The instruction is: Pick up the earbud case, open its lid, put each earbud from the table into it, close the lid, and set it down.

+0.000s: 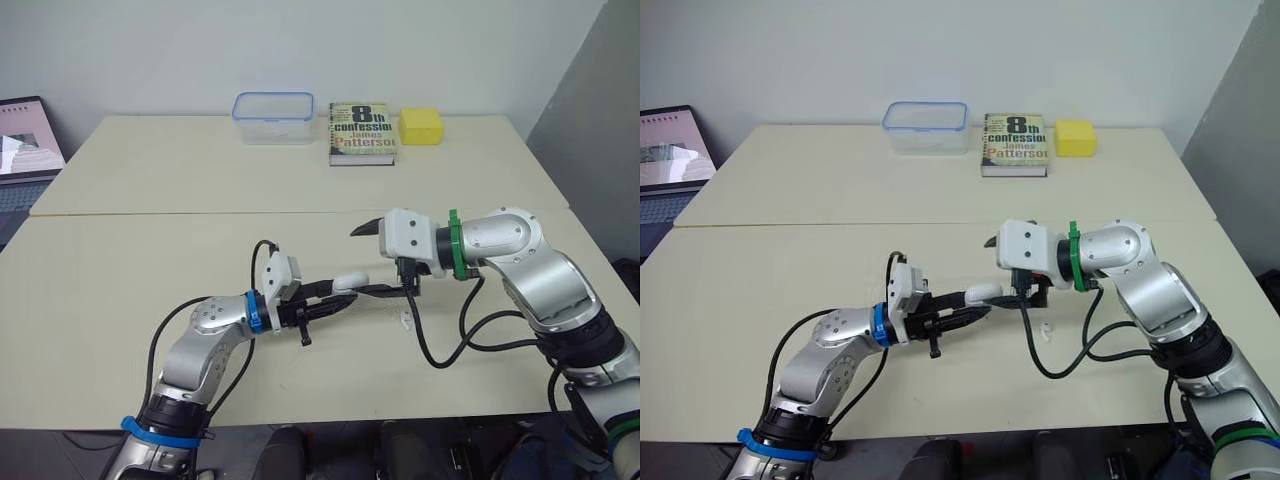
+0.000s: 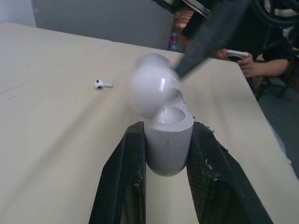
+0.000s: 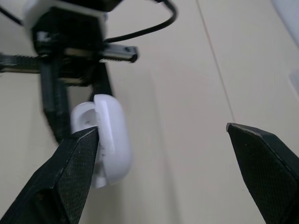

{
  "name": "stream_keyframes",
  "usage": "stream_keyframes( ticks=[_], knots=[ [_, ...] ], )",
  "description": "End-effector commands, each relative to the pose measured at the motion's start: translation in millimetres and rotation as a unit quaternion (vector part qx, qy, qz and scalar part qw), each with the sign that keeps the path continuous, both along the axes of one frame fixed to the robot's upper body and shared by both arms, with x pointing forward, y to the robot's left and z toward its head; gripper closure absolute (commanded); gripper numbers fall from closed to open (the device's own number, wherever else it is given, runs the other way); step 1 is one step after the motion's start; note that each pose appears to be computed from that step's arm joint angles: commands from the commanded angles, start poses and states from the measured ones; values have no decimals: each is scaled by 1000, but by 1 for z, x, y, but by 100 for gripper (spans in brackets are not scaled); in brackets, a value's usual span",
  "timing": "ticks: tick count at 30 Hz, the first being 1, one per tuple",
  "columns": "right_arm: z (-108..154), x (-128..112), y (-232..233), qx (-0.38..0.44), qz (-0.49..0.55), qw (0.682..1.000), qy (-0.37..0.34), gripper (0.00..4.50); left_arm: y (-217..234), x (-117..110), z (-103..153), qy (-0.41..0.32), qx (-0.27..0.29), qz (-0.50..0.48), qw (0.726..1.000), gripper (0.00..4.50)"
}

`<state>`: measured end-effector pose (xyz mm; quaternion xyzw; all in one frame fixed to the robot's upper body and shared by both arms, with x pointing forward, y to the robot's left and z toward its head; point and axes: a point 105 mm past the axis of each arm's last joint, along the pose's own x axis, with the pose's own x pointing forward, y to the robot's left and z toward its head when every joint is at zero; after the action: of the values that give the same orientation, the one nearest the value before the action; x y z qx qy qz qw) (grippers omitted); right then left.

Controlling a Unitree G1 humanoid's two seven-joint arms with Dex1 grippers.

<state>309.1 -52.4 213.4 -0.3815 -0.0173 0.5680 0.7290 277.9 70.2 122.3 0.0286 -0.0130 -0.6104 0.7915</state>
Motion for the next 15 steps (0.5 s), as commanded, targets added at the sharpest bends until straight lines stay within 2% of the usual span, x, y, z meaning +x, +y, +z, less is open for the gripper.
stream_keyframes(
  ticks=[1, 8, 15],
  knots=[
    [21, 1, -3, 24, -7, 999, -21, 0, -4, -5, 11, -30, -6, -15, 999, 370],
    [22, -6, -9, 35, 0, 999, 4, 0, -1, 0, 11, -30, -11, 7, 999, 370],
    [23, -13, -35, 65, -17, 998, -12, 0, 14, 13, 19, -74, -37, 85, 993, 370]
  ],
)
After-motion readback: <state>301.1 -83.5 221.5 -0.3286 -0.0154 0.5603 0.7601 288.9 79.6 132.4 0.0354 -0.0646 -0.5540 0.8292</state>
